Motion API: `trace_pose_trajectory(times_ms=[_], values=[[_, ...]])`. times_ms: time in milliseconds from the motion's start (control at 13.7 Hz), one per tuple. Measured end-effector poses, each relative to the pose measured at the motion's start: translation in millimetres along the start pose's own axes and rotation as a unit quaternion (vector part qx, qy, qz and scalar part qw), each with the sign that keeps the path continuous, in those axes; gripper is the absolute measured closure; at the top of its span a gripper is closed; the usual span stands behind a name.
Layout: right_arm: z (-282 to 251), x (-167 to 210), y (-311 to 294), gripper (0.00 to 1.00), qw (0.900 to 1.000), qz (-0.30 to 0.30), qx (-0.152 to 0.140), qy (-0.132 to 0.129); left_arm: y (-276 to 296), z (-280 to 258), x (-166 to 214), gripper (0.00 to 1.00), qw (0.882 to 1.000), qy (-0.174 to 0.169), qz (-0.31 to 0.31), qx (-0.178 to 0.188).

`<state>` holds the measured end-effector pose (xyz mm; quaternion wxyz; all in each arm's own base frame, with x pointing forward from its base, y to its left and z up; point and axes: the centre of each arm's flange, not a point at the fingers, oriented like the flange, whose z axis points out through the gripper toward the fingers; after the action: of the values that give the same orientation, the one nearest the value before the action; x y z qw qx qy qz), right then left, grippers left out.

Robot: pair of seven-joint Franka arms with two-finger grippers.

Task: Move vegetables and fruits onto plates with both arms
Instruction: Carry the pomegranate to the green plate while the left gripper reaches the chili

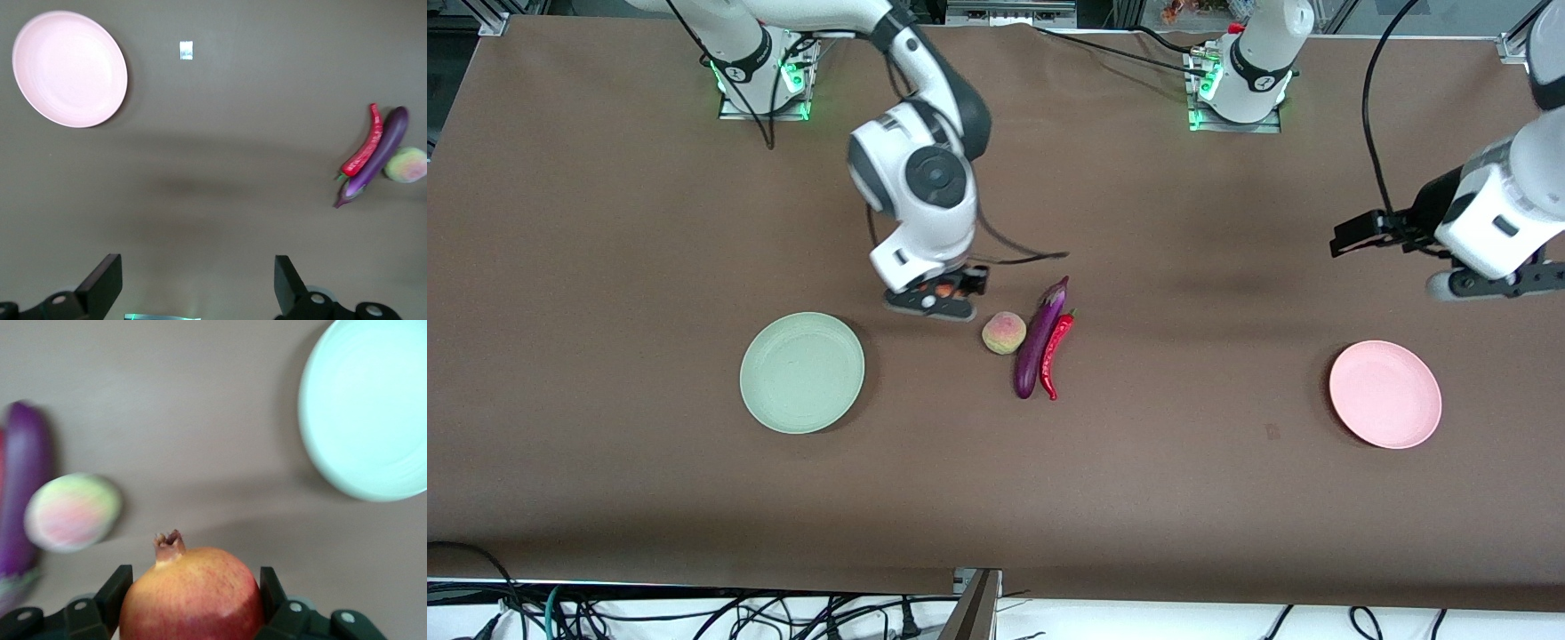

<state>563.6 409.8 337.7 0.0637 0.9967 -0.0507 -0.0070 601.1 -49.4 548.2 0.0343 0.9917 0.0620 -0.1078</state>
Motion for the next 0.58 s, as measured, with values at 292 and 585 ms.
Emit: trace_pose_trajectory(times_ms=[292, 585], values=[[19, 80, 119, 0.18, 0.999, -0.025, -0.013, -0.026, 19, 39, 19, 0.0, 0.999, -0.031, 0.031, 0.002], [55, 121, 198, 0.18, 0.999, -0.002, -0.014, -0.043, 122, 68, 12, 0.0, 0.998, -0.012, 0.06, -0.019]])
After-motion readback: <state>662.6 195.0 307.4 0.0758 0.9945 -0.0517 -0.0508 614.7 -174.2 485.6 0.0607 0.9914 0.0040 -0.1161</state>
